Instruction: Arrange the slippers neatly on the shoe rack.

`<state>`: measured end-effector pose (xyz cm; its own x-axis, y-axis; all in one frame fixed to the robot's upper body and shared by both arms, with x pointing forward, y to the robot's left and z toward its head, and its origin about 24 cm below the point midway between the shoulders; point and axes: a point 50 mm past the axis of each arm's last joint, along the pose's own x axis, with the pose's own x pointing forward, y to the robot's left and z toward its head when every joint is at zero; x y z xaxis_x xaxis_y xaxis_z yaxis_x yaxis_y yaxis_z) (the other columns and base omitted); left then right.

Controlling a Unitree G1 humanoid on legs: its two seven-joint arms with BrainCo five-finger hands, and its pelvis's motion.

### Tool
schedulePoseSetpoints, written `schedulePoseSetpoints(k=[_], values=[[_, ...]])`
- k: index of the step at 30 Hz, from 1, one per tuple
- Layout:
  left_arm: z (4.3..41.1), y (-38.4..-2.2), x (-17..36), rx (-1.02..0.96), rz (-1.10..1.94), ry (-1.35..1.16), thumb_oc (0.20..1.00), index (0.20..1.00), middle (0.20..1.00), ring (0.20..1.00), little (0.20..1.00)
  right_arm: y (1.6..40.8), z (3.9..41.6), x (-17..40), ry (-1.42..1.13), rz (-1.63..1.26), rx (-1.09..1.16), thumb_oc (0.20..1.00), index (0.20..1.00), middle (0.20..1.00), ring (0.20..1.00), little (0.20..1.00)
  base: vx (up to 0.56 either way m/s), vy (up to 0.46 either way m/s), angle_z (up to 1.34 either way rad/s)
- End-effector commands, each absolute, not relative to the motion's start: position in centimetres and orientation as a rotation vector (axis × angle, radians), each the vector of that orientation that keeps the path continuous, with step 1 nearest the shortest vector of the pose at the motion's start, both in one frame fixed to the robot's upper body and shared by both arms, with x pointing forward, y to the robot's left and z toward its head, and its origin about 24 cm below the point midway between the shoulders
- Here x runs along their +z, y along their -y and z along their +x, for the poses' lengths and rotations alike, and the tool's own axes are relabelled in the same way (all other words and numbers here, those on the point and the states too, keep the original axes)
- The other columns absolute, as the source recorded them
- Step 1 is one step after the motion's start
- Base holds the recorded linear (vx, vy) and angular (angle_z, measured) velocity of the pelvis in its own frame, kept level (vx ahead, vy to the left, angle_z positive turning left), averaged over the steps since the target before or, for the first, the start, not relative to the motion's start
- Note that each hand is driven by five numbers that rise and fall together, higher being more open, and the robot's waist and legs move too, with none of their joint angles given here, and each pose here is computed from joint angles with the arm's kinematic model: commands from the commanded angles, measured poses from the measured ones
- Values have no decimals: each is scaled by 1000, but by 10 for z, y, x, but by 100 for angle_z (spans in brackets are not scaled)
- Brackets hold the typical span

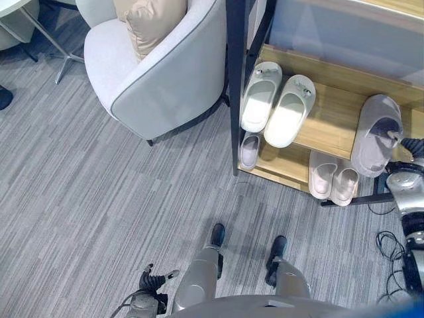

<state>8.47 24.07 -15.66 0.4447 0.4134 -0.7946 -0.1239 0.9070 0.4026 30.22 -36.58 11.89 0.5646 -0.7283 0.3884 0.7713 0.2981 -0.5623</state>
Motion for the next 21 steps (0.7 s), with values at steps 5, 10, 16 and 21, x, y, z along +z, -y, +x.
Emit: schedulePoseSetpoints(k=[5, 10, 16, 21], values=[[72, -247, -159, 393, 300, -1116, 1000, 1000, 1000, 1000, 1000, 367, 308, 121, 35, -702, -943, 1000, 1000, 1000, 1000, 1000, 0, 0, 0], [75, -247, -158, 391, 283, -1112, 1000, 1000, 1000, 1000, 1000, 363, 313, 101, -77, -643, -901, 1000, 1000, 1000, 1000, 1000, 0, 0, 0], [74, -250, -158, 400, 281, -1113, 1000, 1000, 1000, 1000, 1000, 364, 322, 118, -41, -657, -911, 1000, 1000, 1000, 1000, 1000, 10, 0, 0], [74, -253, -157, 403, 283, -1108, 1000, 1000, 1000, 1000, 1000, 376, 323, 133, -57, -709, -932, 1000, 1000, 1000, 1000, 1000, 0, 0, 0]])
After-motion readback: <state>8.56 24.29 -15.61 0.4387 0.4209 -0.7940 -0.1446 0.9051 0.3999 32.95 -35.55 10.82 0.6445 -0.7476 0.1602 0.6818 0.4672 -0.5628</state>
